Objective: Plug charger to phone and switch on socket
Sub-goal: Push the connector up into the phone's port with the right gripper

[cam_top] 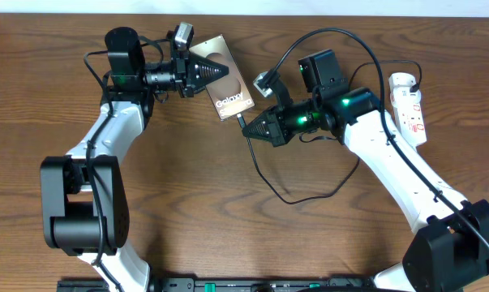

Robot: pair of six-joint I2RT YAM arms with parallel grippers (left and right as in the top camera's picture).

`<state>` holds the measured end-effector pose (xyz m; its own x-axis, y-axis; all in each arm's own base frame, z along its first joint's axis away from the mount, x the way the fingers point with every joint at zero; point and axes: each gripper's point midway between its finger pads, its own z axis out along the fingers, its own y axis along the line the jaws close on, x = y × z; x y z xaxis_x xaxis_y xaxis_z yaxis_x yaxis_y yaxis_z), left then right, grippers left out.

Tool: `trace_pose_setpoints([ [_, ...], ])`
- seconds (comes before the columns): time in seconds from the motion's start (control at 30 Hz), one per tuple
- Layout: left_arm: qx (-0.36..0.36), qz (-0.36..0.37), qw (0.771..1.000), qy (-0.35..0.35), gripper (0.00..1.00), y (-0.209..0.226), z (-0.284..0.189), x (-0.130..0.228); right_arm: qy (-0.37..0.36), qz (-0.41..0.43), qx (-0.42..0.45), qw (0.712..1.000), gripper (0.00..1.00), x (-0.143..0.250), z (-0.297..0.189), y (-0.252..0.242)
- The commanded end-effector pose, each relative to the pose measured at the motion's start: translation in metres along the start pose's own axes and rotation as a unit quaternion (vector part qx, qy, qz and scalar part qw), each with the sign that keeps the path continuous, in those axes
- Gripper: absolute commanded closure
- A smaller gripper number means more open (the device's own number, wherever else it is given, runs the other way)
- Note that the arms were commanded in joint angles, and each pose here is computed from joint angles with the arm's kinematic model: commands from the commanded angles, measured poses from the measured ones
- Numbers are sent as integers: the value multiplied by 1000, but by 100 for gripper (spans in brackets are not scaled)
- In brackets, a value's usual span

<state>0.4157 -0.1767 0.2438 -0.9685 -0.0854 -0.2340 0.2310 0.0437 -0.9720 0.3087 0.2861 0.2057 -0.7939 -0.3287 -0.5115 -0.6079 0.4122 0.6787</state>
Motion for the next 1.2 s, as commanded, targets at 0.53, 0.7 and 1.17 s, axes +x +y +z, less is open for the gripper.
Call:
trace_pose_setpoints([
  [0.53, 14, 53, 998, 26, 93, -6, 1, 7, -15, -5, -3, 1000, 99, -11, 0, 6],
  [0.7, 14, 51, 998, 26, 93, -6, 1, 7, -21, -11, 0, 1000, 99, -14, -1, 5],
  [1.17, 13, 36, 999, 27, 93, -5, 2, 8, -34, -15, 12, 999, 99, -21, -1, 2],
])
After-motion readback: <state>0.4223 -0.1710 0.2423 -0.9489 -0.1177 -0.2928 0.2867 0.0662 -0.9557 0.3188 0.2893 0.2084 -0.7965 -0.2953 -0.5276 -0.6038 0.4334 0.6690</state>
